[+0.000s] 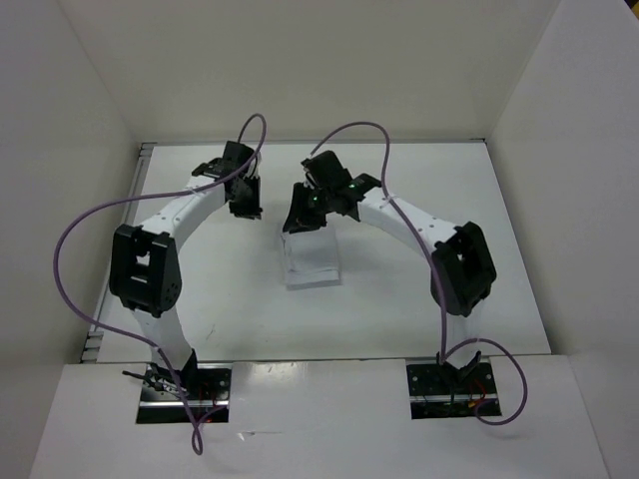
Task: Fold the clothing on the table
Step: Fold the skirt
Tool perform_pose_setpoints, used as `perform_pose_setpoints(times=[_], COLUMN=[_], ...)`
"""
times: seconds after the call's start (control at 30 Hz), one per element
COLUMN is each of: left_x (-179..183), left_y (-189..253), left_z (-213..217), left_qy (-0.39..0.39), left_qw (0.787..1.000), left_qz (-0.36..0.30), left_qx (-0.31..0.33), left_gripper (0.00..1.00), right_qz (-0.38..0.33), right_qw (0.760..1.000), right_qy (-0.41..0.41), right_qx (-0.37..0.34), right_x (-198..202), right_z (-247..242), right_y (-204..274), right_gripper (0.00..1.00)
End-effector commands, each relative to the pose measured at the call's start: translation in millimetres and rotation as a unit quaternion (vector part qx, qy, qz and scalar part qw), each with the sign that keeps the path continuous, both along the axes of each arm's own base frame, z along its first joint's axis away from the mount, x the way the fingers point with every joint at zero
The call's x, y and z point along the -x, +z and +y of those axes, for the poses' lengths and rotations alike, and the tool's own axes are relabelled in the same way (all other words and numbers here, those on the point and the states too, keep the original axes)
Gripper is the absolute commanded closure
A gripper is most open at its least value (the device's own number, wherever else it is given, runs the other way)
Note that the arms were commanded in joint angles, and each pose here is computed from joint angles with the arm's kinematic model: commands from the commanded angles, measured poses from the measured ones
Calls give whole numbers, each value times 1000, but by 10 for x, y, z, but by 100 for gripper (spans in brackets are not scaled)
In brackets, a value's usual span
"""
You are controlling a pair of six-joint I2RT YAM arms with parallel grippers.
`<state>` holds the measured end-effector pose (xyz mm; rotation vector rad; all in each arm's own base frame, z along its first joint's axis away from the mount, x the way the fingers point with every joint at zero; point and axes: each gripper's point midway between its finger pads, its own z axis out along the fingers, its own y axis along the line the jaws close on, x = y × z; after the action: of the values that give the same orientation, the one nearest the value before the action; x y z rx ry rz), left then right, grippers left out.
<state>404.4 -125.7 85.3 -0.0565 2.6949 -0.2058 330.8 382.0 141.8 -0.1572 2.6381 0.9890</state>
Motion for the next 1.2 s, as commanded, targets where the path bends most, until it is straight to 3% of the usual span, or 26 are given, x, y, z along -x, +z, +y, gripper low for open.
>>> perform_pose_setpoints(times=[0.0, 0.03, 0.1, 0.2, 0.43, 0.53, 0.73, 0.9, 1.03, 1.13, 1.17], left_x=[6, -1, 62, 88, 246, 297, 440, 678, 616, 417, 415], left_y=[746, 837, 964, 963, 183, -141, -380, -544, -419, 97, 321], left_z=[-226, -374, -655, -929, -1223, -1125, -835, -776, -789, -757, -741], left_qy=[-52, -72, -119, -161, -186, -157, -137, -132, -134, -138, -141], left_qw=[995, 992, 980, 962, 939, 951, 968, 966, 964, 966, 967], left_qz=[-74, -88, -94, -84, 20, 50, 72, 101, 91, 23, 0], left_qx=[33, 59, 132, 202, 289, 261, 197, 197, 210, 215, 214], left_gripper=[72, 75, 82, 88, 92, 92, 92, 91, 91, 81, 66], right_qz=[-53, -59, -65, -71, -84, -86, -91, -83, -83, -97, -102], right_qw=[998, 997, 995, 992, 983, 979, 971, 970, 969, 965, 961], right_qy=[-39, -56, -72, -95, -162, -184, -218, -226, -227, -239, -251], right_qx=[-5, 6, 17, 30, 32, 31, 34, 41, 46, 52, 52], right_x=[-3, -56, -86, -164, -230, -236, -239, -224, -256, -288, -319], right_z=[-156, -252, -355, -497, -984, -1221, -1537, -1630, -1661, -1757, -1833], right_y=[395, 393, 418, 414, 576, 614, 646, 562, 553, 671, 711], right_gripper=[73, 85, 94, 96, 96, 96, 96, 96, 96, 95, 91])
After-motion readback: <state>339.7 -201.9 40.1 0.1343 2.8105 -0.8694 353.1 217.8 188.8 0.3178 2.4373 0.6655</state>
